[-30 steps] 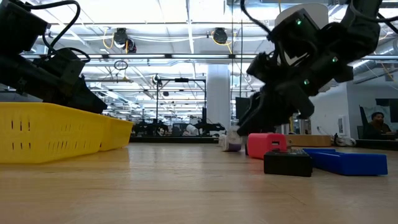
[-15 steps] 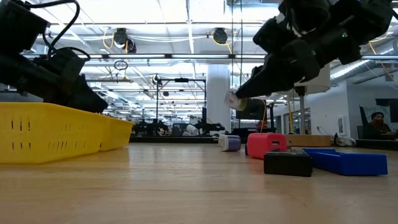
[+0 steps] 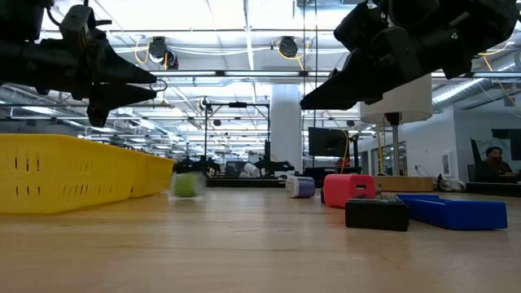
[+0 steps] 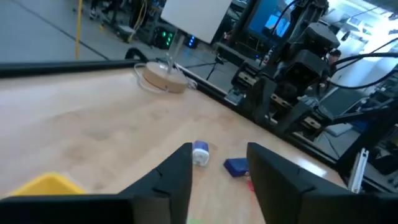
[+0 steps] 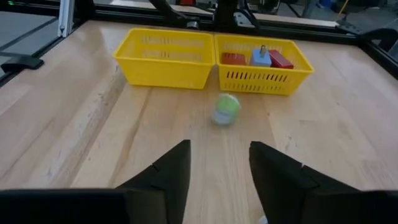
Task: Pick & Place Office items
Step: Put the green charger adapter into the top yellow bin
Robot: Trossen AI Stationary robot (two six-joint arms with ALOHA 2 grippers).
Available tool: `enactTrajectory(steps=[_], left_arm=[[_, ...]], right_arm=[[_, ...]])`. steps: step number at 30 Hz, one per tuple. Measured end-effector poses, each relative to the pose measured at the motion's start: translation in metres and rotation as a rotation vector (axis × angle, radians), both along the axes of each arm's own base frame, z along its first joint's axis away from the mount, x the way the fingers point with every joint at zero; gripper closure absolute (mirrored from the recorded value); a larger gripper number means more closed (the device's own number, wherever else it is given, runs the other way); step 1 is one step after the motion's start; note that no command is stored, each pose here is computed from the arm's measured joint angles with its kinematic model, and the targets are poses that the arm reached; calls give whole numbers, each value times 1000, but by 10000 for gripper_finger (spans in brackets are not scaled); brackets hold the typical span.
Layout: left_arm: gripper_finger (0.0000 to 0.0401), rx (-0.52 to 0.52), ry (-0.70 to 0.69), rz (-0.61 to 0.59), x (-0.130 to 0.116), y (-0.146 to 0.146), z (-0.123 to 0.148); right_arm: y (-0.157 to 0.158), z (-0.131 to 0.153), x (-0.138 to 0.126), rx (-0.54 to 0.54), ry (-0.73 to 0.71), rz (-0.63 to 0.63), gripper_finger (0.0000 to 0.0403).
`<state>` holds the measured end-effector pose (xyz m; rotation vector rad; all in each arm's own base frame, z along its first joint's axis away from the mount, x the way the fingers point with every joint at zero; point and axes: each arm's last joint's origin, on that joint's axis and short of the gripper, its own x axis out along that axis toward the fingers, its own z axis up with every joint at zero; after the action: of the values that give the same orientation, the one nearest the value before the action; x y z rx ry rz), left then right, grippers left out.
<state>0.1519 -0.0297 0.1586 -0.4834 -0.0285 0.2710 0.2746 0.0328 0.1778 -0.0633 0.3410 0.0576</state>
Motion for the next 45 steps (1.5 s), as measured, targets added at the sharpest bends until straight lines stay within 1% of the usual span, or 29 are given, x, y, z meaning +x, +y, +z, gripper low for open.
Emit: enactTrajectory(steps=[4,7,9,11,13,17,19,22,25,26,28,29,32,34,36,38,40,43,45], left_arm=[[186,-15,17,6,0,0,-2],[146,-21,14,10,0,0,-2],[125,-21,12,11,0,0,-2],[110,-22,8,15,0,1,-1],[99,-22,7,21,0,1,-1],[89,-36,4,31,0,2,-2],[90,-44,12,32,0,2,-3],[96,-38,41,14,0,2,-5],[102,-35,50,-20,1,0,-5],[104,-11,67,-40,3,-1,-2],[107,56,133,-84,14,-6,8],[107,96,193,-113,21,-9,15],[106,197,437,-189,42,-17,44],[106,262,609,-203,58,-20,62],[105,326,770,-229,73,-23,73],[105,358,874,-300,90,-25,81],[105,381,941,-370,110,-28,86],[105,420,1085,-458,132,-28,77],[105,446,1135,-515,146,-27,72]], right_arm=[[0,0,0,-1,-3,0,286],[0,0,0,-2,0,-4,298],[-2,-1,0,-9,11,-42,299],[-4,-4,-1,-39,36,-98,295],[-7,-7,-2,-58,69,-111,280],[-11,-10,0,18,77,-136,227],[-12,-11,0,42,84,-139,195],[-12,-10,0,39,71,-140,156],[-12,-11,1,33,77,-138,130],[-12,-10,1,35,64,-138,124],[-12,-8,2,39,43,-136,119],[-12,-7,2,39,41,-136,118],[-12,-7,2,35,29,-133,120],[-12,-6,3,35,23,-133,123],[-12,-6,3,35,24,-132,127],[-12,-6,3,35,24,-132,128],[-12,-6,3,35,24,-132,128],[-11,-6,3,36,24,-130,127],[-11,-6,3,45,27,-105,127]])
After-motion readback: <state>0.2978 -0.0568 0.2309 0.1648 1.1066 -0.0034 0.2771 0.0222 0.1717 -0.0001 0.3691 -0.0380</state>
